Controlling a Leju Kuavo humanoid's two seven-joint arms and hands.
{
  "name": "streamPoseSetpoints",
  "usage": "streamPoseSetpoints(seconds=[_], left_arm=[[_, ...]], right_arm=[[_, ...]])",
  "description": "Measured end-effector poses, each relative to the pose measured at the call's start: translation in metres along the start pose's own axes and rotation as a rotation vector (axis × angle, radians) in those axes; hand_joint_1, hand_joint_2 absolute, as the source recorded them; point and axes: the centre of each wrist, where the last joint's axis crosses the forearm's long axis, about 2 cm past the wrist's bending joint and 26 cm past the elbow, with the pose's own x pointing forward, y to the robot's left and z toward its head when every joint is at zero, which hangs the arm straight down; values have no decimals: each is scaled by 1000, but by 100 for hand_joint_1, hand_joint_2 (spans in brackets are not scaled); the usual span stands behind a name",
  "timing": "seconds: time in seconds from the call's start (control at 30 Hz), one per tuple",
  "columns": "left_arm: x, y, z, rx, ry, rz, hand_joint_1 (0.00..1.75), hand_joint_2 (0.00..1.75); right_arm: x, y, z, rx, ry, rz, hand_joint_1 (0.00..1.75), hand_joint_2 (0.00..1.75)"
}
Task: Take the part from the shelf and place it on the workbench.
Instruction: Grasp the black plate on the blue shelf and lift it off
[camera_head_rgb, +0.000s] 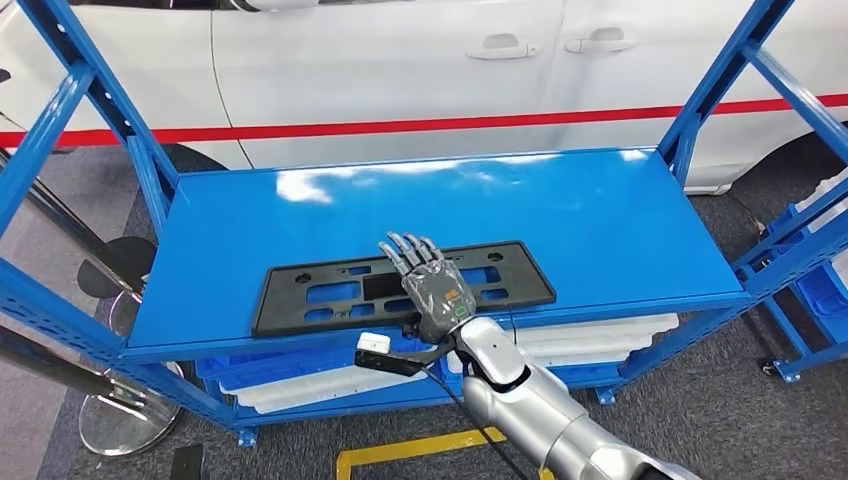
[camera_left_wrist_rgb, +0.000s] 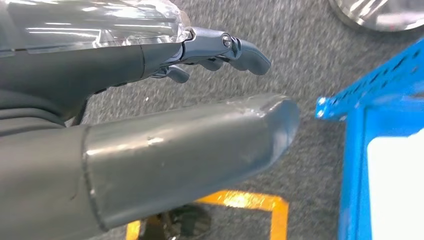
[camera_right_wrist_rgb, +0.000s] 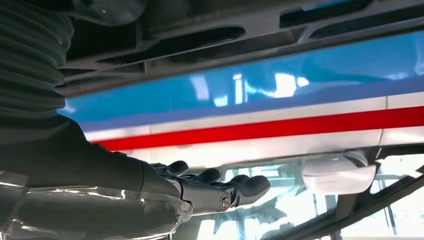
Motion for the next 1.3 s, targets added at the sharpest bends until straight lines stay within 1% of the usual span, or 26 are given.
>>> streamPoseSetpoints(seconds=[0.17,0.2,0.3,0.33,0.37,0.4,0.47,0.53,0.63,0.93,0.97,1.1,1.27,1.3], left_arm=[[1,-1,0,12,2,-11,0,0],[1,-2,1,12,3,-11,0,0],[4,-3,0,12,1,-9,0,0],[4,-3,0,14,2,-8,0,0],[5,-3,0,18,4,-6,0,0],[5,-3,0,21,6,-5,0,0],[5,-3,0,24,8,-1,0,0],[5,-3,0,25,11,0,0,0],[2,-3,1,29,22,8,0,0],[3,-3,1,33,22,26,0,0],[4,-4,1,32,21,25,0,0],[4,-4,1,29,17,22,0,0],[3,-6,2,30,19,35,0,0],[4,-6,2,31,19,38,0,0]], right_arm=[[-14,2,-1,36,37,70,0,175],[-16,1,-3,38,41,80,3,175],[-22,-4,-10,43,53,106,24,175],[-24,-5,-11,46,59,112,28,175],[-25,-6,-13,49,65,117,51,175],[-27,-7,-14,52,71,121,77,175],[-29,-10,-16,56,75,127,139,175],[-30,-11,-18,66,76,132,155,175],[-31,-9,-17,89,81,135,159,175],[-32,-9,-18,114,84,132,160,175],[-32,-9,-18,114,85,132,159,175],[-33,-8,-16,120,90,131,146,175],[-36,-8,-16,127,94,126,144,175],[-36,-8,-16,128,94,126,149,175]])
